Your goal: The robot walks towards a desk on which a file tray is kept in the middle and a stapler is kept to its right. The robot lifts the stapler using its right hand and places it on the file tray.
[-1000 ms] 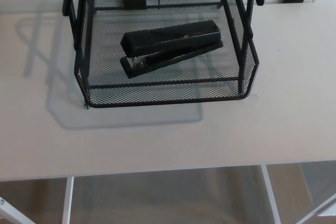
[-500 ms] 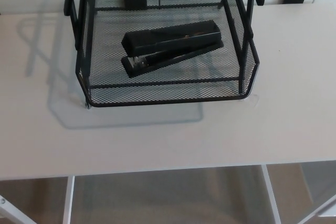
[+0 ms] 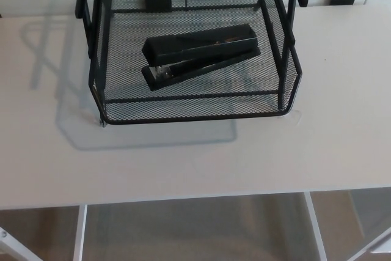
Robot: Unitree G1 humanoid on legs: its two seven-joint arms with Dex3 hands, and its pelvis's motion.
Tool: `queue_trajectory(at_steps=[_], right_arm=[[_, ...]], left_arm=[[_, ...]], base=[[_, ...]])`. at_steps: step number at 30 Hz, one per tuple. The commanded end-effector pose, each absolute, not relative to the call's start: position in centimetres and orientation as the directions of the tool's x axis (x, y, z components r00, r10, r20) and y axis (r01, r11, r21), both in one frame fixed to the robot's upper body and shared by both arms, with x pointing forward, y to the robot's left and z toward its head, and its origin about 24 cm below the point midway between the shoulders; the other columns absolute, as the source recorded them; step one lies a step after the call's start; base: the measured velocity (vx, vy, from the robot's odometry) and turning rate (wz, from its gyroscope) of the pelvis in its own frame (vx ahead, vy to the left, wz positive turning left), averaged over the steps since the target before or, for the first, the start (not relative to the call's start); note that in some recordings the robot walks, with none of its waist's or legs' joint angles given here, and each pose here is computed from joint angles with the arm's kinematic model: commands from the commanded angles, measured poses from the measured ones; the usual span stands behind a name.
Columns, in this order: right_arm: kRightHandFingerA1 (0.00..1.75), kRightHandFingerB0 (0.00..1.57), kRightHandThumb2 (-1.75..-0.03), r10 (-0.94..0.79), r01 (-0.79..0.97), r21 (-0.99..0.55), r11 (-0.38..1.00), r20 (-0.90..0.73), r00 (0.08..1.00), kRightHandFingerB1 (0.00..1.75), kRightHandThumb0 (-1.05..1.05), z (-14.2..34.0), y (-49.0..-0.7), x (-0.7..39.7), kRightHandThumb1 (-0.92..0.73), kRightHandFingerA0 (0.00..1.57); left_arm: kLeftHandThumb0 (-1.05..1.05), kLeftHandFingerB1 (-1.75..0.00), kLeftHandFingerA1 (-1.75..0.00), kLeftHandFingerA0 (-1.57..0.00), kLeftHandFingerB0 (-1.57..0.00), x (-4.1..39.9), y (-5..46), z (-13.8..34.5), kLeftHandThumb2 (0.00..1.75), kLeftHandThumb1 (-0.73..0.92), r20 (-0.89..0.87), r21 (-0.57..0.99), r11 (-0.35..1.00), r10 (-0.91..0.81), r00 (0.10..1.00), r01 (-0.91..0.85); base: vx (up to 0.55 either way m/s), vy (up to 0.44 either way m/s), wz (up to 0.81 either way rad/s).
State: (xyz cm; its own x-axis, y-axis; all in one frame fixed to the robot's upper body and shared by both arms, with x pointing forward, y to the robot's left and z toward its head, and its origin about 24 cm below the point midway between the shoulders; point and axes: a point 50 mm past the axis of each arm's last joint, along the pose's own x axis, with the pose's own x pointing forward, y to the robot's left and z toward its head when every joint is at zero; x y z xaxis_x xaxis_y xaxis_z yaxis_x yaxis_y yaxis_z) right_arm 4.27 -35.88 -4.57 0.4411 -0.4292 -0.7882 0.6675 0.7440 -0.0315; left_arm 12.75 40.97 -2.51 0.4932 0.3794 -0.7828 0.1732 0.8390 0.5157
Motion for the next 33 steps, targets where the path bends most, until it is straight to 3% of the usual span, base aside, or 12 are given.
queue_trajectory(at_steps=[1,2,5,7,8,13,15,17,22,24,25,33], right_arm=[[0.85,0.0,-0.51,-0.405,0.652,-0.023,0.758,-0.8,0.442,0.62,-0.59,-3.9,-36.1,4.4,-0.47,0.05],[0.94,0.0,-0.54,-0.399,0.645,-0.024,0.764,-0.803,0.443,0.65,-0.58,-4.0,-36.2,4.4,-0.46,0.04],[0.68,0.06,-0.73,-0.377,0.671,0.032,0.741,-0.807,0.455,0.62,-0.5,-3.8,-35.9,4.4,-0.32,0.05],[0.68,0.02,-0.88,-0.37,0.659,0.025,0.751,-0.812,0.452,0.55,-0.37,-4.1,-36.1,4.4,-0.29,0.21],[0.82,0.09,-0.52,-0.365,0.655,0.025,0.755,-0.814,0.452,0.62,-0.48,-4.2,-36.1,4.4,-0.42,0.13],[0.66,0.12,-0.85,-0.284,0.562,0.028,0.826,-0.842,0.459,0.57,-0.31,-5.3,-36.1,4.4,-0.23,0.27],[0.79,0.22,-0.53,-0.27,0.517,0.0,0.856,-0.853,0.447,0.54,-0.55,-5.4,-36.0,4.6,-0.43,0.32],[0.65,0.11,-0.84,-0.249,0.482,0.005,0.876,-0.851,0.462,0.57,-0.32,-4.5,-35.5,4.8,-0.21,0.25],[0.65,0.1,-0.84,-0.24,0.485,0.013,0.874,-0.857,0.457,0.57,-0.33,-4.2,-35.5,4.8,-0.22,0.24],[0.65,0.09,-0.85,-0.248,0.485,0.002,0.875,-0.858,0.451,0.57,-0.33,-4.7,-35.7,4.7,-0.22,0.23],[0.65,0.1,-0.84,-0.246,0.48,0.004,0.877,-0.855,0.457,0.57,-0.33,-4.6,-35.7,4.5,-0.2,0.24],[0.65,0.1,-0.84,-0.258,0.487,-0.013,0.873,-0.86,0.44,0.56,-0.32,-5.3,-36.2,4.5,-0.21,0.23]], left_arm=[[-0.77,-0.5,-0.68,-0.31,-0.15,12.4,41.7,-2.3,1.09,0.76,-0.78,0.539,0.826,0.415,0.468,0.166],[-0.79,-0.42,-0.71,-0.32,-0.19,12.4,41.7,-2.3,0.73,0.92,-0.784,0.53,0.836,0.419,0.458,0.142],[-0.78,-0.47,-1.01,-0.29,-0.26,12.4,41.4,-2.0,0.72,0.92,-0.781,0.528,0.837,0.414,0.468,0.142],[-0.78,-0.39,-0.75,-0.34,-0.23,12.3,41.4,-2.1,0.72,0.92,-0.782,0.528,0.838,0.416,0.464,0.14],[-0.78,-0.48,-0.64,-0.29,-0.14,12.4,41.5,-2.2,1.09,0.77,-0.783,0.53,0.836,0.418,0.461,0.141],[-0.79,-0.36,-0.49,-0.26,-0.17,12.4,41.5,-2.2,0.74,0.92,-0.791,0.527,0.832,0.407,0.457,0.172],[-0.8,-0.47,-0.57,-0.23,-0.14,12.3,41.4,-2.0,1.1,0.77,-0.79,0.524,0.834,0.4,0.466,0.172],[-0.8,-0.35,-0.49,-0.26,-0.14,12.3,41.4,-2.1,0.74,0.91,-0.791,0.521,0.836,0.397,0.466,0.172],[-0.77,-0.45,-0.57,-0.23,-0.1,12.3,41.3,-1.9,1.1,0.78,-0.791,0.519,0.838,0.394,0.469,0.172],[-0.8,-0.34,-0.5,-0.29,-0.16,12.4,41.2,-1.9,0.74,0.92,-0.79,0.523,0.835,0.399,0.466,0.171],[-0.78,-0.47,-0.57,-0.27,-0.14,12.4,41.2,-1.9,1.1,0.77,-0.79,0.524,0.835,0.403,0.463,0.167],[-0.8,-0.34,-0.49,-0.27,-0.15,12.3,41.3,-2.1,0.74,0.92,-0.794,0.507,0.849,0.393,0.464,0.149]], base=[[0.0,0.0,0.0],[0.0,0.0,0.0],[0.0,0.0,0.0],[0.0,0.0,0.0],[0.0,0.0,0.0],[0.0,0.0,0.0],[0.0,0.0,0.0],[0.0,0.0,0.0],[0.0,0.0,0.0],[0.0,0.0,0.0],[0.0,0.0,0.0],[0.0,0.0,0.0]])
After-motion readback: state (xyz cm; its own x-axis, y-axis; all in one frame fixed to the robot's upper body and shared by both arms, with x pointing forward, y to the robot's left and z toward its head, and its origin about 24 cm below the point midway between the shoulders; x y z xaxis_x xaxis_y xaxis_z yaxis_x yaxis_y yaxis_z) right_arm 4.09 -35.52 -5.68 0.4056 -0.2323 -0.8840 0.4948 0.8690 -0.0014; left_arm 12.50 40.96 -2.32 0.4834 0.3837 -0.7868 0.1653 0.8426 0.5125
